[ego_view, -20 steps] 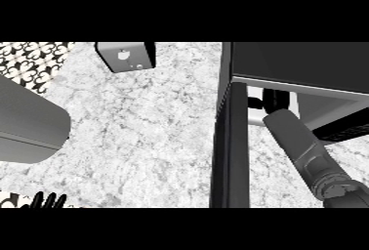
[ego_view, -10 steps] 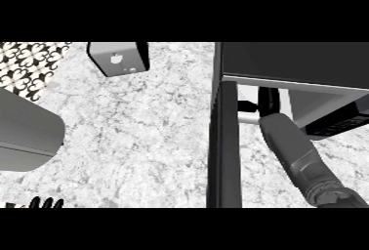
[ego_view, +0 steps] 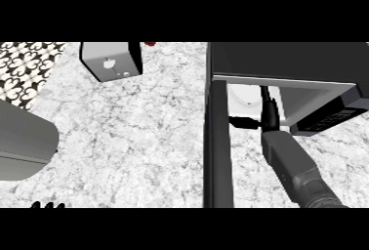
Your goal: Pick up the milk, place it into the microwave and close the microwave
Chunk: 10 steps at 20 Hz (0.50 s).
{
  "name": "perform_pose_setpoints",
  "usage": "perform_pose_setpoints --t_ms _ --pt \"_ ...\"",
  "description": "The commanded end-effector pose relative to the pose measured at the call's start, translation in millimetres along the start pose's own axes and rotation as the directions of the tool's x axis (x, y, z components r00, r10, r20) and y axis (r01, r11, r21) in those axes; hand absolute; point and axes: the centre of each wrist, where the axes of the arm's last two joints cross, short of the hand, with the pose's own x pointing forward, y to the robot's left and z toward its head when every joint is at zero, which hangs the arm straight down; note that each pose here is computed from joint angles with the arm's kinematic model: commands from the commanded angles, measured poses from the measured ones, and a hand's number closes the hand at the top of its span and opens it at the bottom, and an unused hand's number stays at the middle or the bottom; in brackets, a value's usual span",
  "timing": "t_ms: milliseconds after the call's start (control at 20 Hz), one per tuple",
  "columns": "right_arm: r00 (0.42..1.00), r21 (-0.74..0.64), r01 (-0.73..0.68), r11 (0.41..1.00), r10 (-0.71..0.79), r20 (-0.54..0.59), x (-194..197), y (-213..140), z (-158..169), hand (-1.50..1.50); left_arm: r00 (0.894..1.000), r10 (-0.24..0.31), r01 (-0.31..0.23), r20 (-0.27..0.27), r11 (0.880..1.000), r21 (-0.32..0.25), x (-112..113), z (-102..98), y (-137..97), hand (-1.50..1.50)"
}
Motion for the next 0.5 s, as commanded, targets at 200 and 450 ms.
perform_pose_setpoints --t_ms 200,450 --pt "0.994 0.009 0.109 0.994 -0.109 0.026 -21.2 1.7 35.2 -1.5 0.999 -0.009 0.01 -0.031 1.0 0.021 7.4 2.9 -2.1 -1.5" --pt "0.982 0.04 0.186 0.982 -0.187 0.031 -50.7 -12.8 86.6 -1.5 1.0 -0.006 0.007 -0.03 0.999 0.036 8.3 -1.7 -12.6 -1.5"
